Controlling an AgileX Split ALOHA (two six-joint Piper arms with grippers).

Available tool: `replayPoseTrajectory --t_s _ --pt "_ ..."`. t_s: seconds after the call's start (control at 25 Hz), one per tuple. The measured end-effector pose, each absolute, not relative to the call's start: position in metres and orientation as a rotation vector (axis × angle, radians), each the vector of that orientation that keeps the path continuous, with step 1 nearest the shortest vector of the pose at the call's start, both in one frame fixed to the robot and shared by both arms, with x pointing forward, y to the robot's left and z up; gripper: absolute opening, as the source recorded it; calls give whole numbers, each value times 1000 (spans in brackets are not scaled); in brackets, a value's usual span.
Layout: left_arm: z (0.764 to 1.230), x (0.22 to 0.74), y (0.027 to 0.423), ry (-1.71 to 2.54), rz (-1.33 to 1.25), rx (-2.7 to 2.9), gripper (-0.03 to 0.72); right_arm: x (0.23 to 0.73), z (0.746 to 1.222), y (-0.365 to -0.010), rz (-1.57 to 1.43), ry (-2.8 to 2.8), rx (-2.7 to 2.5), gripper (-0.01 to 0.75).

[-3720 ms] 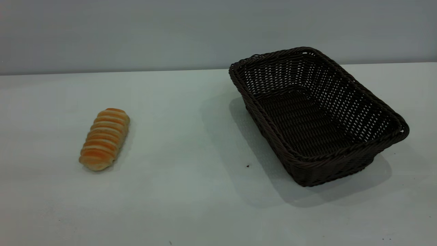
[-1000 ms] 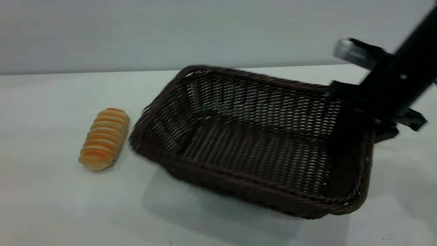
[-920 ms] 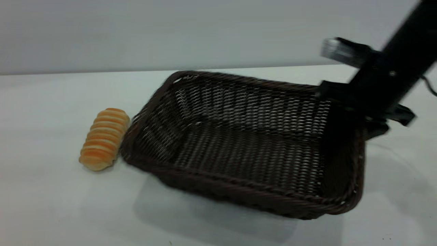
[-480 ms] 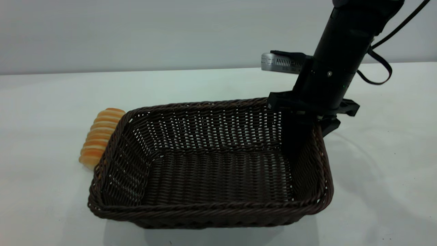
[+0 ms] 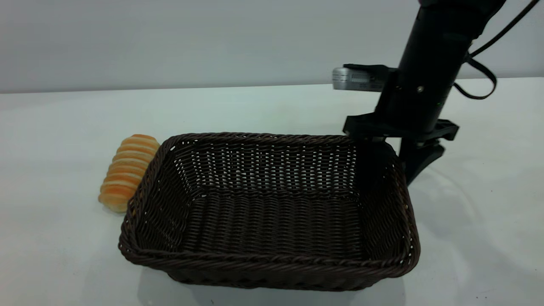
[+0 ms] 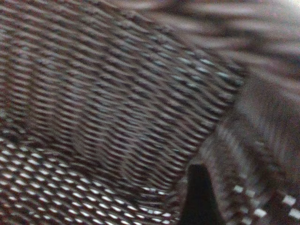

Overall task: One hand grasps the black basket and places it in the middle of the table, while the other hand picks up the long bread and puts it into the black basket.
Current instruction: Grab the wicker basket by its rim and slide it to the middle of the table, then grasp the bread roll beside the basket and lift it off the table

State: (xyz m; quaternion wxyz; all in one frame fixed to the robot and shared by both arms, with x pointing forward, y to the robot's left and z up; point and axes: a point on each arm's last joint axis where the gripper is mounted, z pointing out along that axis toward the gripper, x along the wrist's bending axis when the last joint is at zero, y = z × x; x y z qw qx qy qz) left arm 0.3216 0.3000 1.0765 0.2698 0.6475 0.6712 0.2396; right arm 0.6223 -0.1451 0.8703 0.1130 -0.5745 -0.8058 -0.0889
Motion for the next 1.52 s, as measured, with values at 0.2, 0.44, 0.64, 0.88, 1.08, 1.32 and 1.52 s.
replayPoseTrajectory --t_s 0.2,0.44,0.64,0.88,1.08,1.32,1.52 --pt "1076 322 301 1810 659 1754 468 628 910 -167 -304 -2424 -1750 580" --pt "1071 340 300 1835 606 1760 468 611 979 -184 -289 -2538 -1750 552" --pt "1047 387 300 1925 463 1809 468 583 1027 -190 -290 -2592 -1751 552" --pt "993 456 302 2055 314 1763 468 524 1062 -189 -387 -2670 -1697 551" --pt "957 513 301 2114 201 1759 468 481 1081 -187 -481 -2731 -1632 551" --pt "921 574 300 2081 135 1789 468 454 1097 -193 -574 -2748 -1635 551" --pt "890 620 296 2016 58 1815 468 445 1106 -197 -619 -2745 -1653 551"
